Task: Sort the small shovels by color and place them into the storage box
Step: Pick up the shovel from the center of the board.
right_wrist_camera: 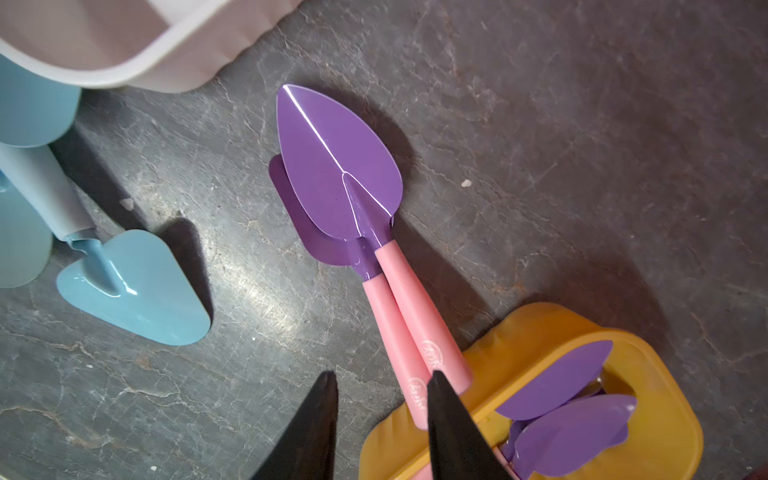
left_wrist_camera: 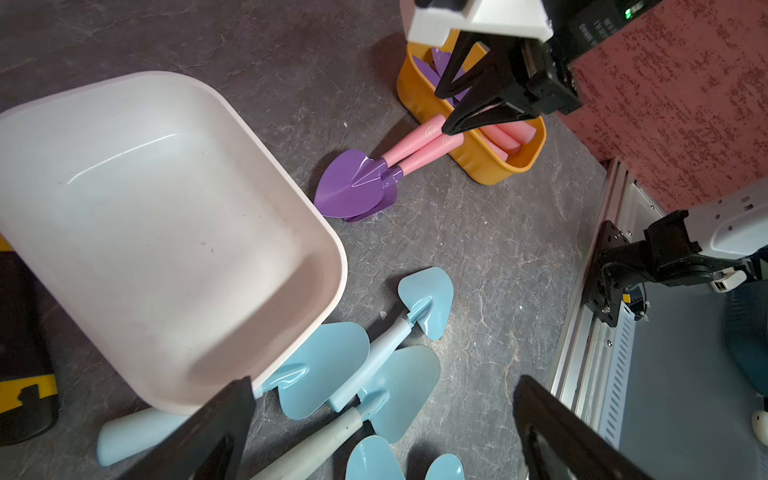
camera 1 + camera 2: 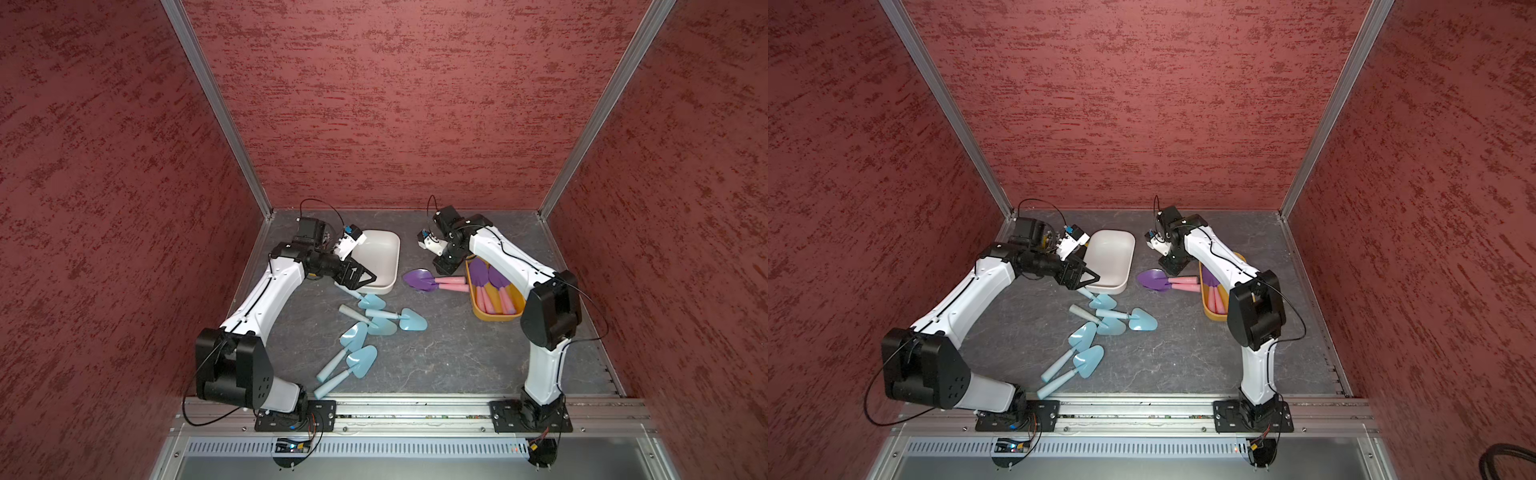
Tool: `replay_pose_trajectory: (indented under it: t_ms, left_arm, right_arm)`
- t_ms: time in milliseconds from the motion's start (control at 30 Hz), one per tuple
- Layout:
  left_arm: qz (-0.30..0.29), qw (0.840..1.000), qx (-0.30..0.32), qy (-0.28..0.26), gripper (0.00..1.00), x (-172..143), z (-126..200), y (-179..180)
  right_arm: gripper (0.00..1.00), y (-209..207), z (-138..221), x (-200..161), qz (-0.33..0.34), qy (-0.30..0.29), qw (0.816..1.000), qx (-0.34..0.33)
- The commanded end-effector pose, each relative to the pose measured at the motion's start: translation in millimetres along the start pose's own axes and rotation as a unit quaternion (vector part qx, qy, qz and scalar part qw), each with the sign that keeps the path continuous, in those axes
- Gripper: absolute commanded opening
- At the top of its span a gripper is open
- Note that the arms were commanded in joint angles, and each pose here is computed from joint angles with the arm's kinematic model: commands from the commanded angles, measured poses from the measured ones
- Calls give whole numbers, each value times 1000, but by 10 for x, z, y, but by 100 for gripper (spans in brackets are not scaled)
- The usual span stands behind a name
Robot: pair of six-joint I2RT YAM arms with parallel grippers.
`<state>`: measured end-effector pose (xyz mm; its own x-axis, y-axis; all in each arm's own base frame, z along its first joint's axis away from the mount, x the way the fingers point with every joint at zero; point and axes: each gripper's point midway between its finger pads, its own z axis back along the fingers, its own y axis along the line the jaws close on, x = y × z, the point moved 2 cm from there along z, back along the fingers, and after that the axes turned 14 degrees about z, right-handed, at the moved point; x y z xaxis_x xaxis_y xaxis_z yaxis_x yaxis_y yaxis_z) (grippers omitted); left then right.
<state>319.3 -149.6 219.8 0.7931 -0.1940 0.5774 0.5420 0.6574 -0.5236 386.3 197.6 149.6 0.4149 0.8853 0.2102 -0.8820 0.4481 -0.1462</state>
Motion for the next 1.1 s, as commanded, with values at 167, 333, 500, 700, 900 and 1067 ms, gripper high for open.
replay_pose_trajectory:
  t_ms: [167, 333, 500, 700, 900, 1067]
  left_arm:
    - [18, 1000, 2, -13, 100, 49, -43, 157]
    - [28, 1000, -1, -7, 100, 36, -103, 206]
    - [44, 999, -13, -10, 100, -9, -176, 232]
    - [52, 998, -18, -11, 100, -11, -200, 241]
    - [51, 999, -16, -10, 100, -16, -200, 244]
    - [50, 999, -13, -11, 100, -15, -194, 247]
  right_arm:
    - [37, -110, -324, 94, 29, 12, 1000, -4]
    - [37, -109, -517, 91, 28, 23, 999, 10]
    - [37, -120, -638, 102, 29, 26, 999, 18]
    - [37, -122, -755, 62, 22, 34, 998, 37]
    - [37, -73, -810, 6, 23, 46, 997, 59]
    - [36, -58, -855, -60, 20, 60, 996, 69]
